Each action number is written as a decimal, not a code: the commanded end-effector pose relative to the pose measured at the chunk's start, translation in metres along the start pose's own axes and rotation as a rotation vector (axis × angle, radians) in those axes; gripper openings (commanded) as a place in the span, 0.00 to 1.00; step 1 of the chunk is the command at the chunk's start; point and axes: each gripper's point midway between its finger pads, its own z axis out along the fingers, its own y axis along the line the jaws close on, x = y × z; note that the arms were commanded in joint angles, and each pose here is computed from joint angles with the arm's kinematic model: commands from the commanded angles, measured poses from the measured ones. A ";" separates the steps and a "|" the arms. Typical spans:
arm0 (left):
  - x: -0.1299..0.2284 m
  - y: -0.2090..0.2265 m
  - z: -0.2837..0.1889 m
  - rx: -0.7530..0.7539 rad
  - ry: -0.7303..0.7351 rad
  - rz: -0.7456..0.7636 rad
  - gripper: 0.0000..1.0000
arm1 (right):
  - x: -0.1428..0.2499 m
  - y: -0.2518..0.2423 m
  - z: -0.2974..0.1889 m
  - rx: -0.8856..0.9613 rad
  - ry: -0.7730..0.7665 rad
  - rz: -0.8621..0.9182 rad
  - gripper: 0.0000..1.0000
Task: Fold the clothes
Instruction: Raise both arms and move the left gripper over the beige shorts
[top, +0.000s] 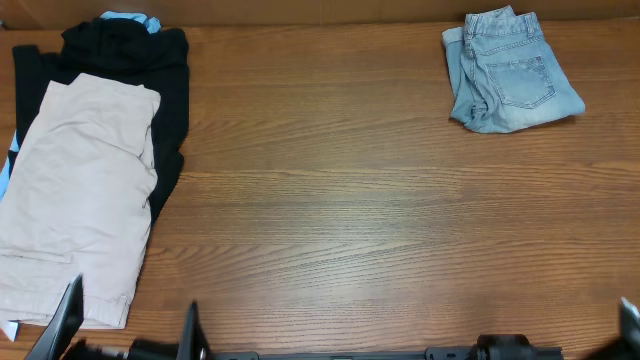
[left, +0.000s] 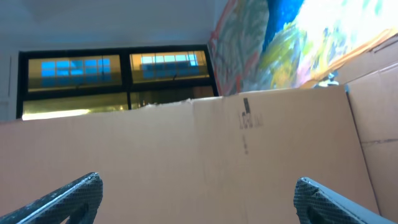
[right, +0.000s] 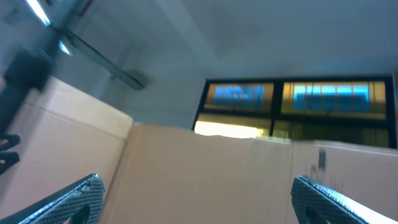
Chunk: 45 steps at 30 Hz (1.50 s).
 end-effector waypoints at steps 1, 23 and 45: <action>-0.027 -0.008 -0.008 0.017 -0.040 0.009 1.00 | -0.036 0.016 -0.007 -0.042 -0.058 -0.029 1.00; 0.046 0.095 0.015 -0.501 0.694 -0.048 1.00 | 0.052 -0.049 0.050 0.159 0.530 0.284 1.00; 0.350 0.099 -0.009 -0.384 1.983 -0.267 1.00 | 0.377 -0.105 -0.010 0.467 1.701 0.778 1.00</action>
